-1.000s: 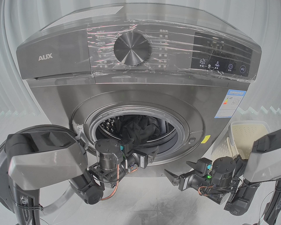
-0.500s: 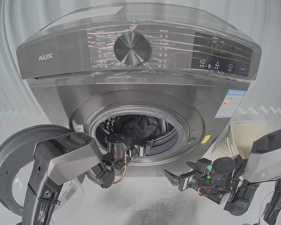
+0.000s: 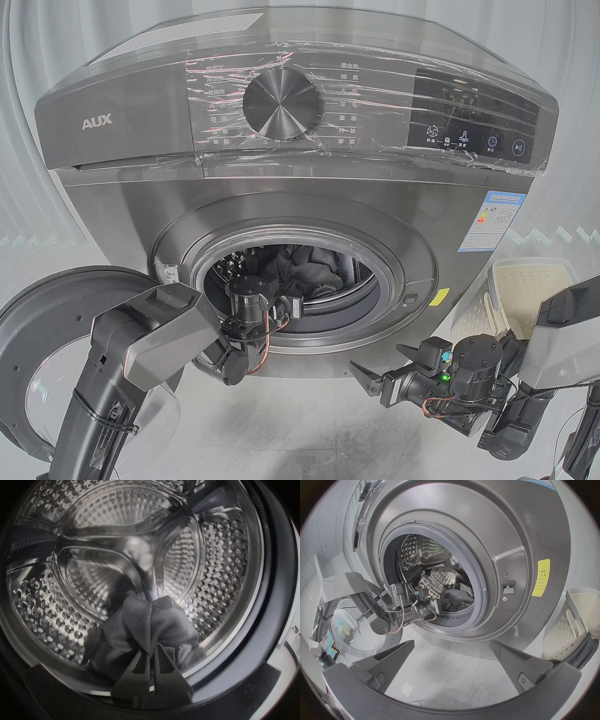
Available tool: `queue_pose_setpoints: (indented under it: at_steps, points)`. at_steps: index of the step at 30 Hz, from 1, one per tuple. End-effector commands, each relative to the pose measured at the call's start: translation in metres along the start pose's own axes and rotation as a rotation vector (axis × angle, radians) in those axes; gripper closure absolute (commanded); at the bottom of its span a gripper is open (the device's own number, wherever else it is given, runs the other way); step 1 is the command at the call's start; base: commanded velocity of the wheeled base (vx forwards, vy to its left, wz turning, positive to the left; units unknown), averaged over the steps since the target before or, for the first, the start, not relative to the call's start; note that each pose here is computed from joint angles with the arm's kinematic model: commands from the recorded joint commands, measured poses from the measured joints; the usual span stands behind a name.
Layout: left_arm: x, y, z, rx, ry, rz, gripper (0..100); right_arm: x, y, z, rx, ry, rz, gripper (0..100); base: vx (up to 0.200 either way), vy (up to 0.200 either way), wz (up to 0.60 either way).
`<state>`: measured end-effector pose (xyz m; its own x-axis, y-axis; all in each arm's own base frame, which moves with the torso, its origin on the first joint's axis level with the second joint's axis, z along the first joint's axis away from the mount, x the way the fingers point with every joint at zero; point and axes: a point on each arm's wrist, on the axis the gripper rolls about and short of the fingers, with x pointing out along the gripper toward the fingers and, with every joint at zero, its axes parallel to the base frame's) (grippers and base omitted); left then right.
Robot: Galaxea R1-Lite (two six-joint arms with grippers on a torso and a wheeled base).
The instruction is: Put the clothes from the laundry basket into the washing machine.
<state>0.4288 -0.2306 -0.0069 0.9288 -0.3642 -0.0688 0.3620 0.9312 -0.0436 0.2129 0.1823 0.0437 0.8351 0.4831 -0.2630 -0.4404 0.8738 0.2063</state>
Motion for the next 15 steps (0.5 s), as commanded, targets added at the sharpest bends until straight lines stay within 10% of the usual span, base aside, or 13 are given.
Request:
queue_pose_setpoints:
  at_steps: [1, 15]
  points:
    - [0.022, 0.009, 0.021, -0.047, -0.109, 0.078, 100, 0.0, 0.0, 0.0, 0.003, -0.001, 0.0, 0, 0.0, 0.0, 0.0]
    - [0.031, 0.027, 0.024, -0.053, -0.123, 0.157, 100, -0.001, 0.002, -0.001, 0.005, 0.002, 0.006, 0, 0.0, 0.0, 0.0]
